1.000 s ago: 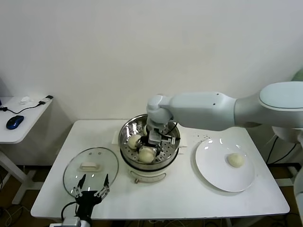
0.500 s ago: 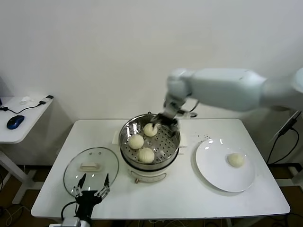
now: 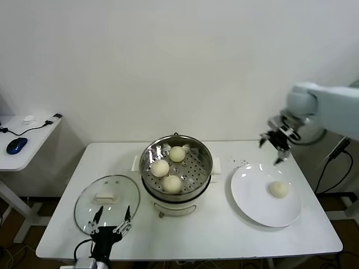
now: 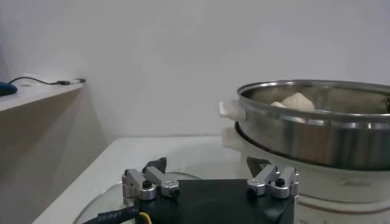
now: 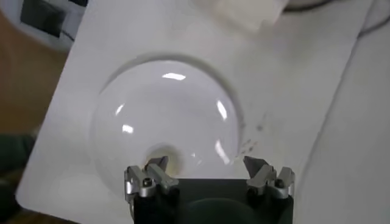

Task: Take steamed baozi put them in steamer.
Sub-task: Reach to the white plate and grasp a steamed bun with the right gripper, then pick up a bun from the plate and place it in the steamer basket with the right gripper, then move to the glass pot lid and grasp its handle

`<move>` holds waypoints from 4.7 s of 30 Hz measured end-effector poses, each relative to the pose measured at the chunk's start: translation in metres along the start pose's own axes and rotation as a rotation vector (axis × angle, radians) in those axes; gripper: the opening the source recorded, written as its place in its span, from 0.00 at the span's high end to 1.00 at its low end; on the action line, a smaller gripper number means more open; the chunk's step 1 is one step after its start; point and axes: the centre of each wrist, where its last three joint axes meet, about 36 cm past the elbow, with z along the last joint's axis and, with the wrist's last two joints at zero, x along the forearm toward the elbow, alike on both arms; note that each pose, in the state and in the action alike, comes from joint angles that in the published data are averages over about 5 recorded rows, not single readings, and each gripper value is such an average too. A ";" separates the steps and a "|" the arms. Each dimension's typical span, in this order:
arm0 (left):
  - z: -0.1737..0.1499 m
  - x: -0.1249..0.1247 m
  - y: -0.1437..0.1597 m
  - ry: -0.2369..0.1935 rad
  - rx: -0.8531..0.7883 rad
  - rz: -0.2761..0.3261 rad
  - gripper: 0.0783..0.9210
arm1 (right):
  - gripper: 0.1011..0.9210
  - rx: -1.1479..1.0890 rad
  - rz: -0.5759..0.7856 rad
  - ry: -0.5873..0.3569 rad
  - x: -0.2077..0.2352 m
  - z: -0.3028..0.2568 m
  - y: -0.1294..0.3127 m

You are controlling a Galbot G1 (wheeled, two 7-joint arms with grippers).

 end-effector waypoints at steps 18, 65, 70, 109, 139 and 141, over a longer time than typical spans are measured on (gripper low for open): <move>0.009 0.007 0.000 0.026 -0.012 -0.022 0.12 | 0.12 -0.261 -0.034 0.036 -0.129 0.059 0.048; -0.008 -0.002 0.005 -0.013 -0.033 0.003 0.12 | 0.32 -0.118 0.125 -0.255 0.093 -0.238 -0.054; -0.007 -0.005 0.005 -0.013 -0.029 0.003 0.12 | 0.32 -0.127 0.102 -0.211 0.058 -0.260 -0.053; -0.012 -0.012 0.008 -0.036 -0.027 -0.008 0.12 | 0.12 -0.266 0.246 -0.503 0.030 -0.207 -0.062; -0.004 -0.047 0.042 -0.214 -0.192 -0.001 0.12 | 0.12 -1.065 1.089 -0.978 -0.167 -0.047 0.203; -0.001 -0.050 0.045 -0.224 -0.227 -0.018 0.12 | 0.12 -1.118 1.102 -0.974 -0.191 -0.049 0.231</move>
